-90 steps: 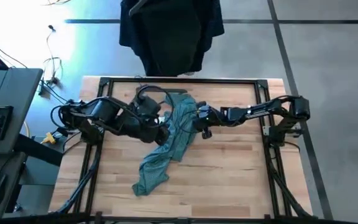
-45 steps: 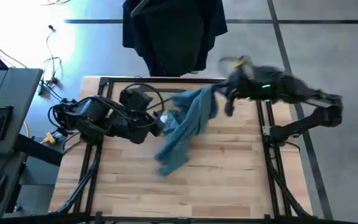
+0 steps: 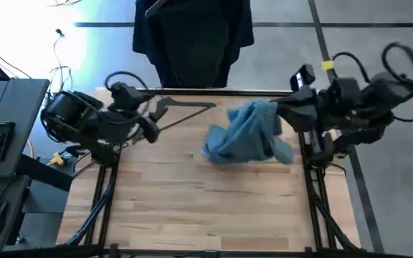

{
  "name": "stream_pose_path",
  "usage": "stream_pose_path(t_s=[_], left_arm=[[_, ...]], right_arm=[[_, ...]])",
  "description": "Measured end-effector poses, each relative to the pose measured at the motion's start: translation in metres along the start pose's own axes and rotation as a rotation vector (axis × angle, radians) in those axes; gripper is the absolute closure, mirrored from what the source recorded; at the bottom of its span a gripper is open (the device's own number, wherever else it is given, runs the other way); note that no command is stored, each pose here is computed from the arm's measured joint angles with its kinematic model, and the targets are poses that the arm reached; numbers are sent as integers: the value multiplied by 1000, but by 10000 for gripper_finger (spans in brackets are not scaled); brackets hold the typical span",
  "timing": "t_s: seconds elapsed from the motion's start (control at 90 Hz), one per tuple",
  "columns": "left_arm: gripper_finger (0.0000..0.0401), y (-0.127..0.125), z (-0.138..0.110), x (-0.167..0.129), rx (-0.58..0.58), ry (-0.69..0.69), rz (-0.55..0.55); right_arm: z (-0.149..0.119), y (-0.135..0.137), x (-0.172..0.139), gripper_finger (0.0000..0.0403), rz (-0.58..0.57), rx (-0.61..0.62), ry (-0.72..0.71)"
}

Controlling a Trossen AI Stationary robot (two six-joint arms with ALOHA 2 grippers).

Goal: Hang clothes
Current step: Insert the hanger into the light blue hanger shirt

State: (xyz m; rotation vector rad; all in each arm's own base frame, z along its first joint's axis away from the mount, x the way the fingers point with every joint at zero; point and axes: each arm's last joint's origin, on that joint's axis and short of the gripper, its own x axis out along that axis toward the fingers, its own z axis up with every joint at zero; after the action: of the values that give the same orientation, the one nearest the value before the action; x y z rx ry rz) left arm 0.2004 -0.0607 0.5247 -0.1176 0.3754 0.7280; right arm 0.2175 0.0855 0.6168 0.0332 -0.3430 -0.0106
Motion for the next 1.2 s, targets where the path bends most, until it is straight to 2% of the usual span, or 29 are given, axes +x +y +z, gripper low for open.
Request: stream_pose_path(t_s=[0.278,0.333,0.4,0.433,0.478,0.533,0.611,0.722,0.778,0.833,0.878,0.922,1.056,1.2], left_arm=[[146,0,-3,-17,106,-3,-92],[146,-2,-4,-17,108,-1,-96],[146,-3,-4,-17,104,0,-95],[146,-5,-5,-16,101,2,-93],[146,-6,-6,-13,93,6,-81],[146,-10,-10,-8,101,23,-67],[146,-13,-19,2,108,80,-62],[146,-23,-42,18,96,160,-28],[146,-31,-59,24,83,194,-25],[146,-43,-73,34,43,199,-33],[146,-53,-84,44,10,192,-52],[146,-63,-94,52,-19,185,-88],[146,-87,-111,87,-124,108,-204],[146,-89,-119,138,-163,40,-262]], right_arm=[[-8,19,17,403,-630,-122,-6],[-15,18,21,403,-795,-166,88],[-33,11,30,403,-1044,-282,303],[-43,5,37,403,-1096,-367,377],[-55,0,44,403,-1113,-434,417],[-63,-4,49,403,-1132,-425,408],[-71,-19,47,403,-1161,-527,477],[-80,-41,34,403,-1202,-529,481],[-87,-48,27,403,-1145,-472,468],[-93,-57,22,403,-1033,-341,473],[-98,-64,18,403,-955,-224,507],[-104,-71,14,403,-914,-160,567],[-118,-78,9,403,-847,-141,735],[-120,-80,9,403,-680,-99,831]])
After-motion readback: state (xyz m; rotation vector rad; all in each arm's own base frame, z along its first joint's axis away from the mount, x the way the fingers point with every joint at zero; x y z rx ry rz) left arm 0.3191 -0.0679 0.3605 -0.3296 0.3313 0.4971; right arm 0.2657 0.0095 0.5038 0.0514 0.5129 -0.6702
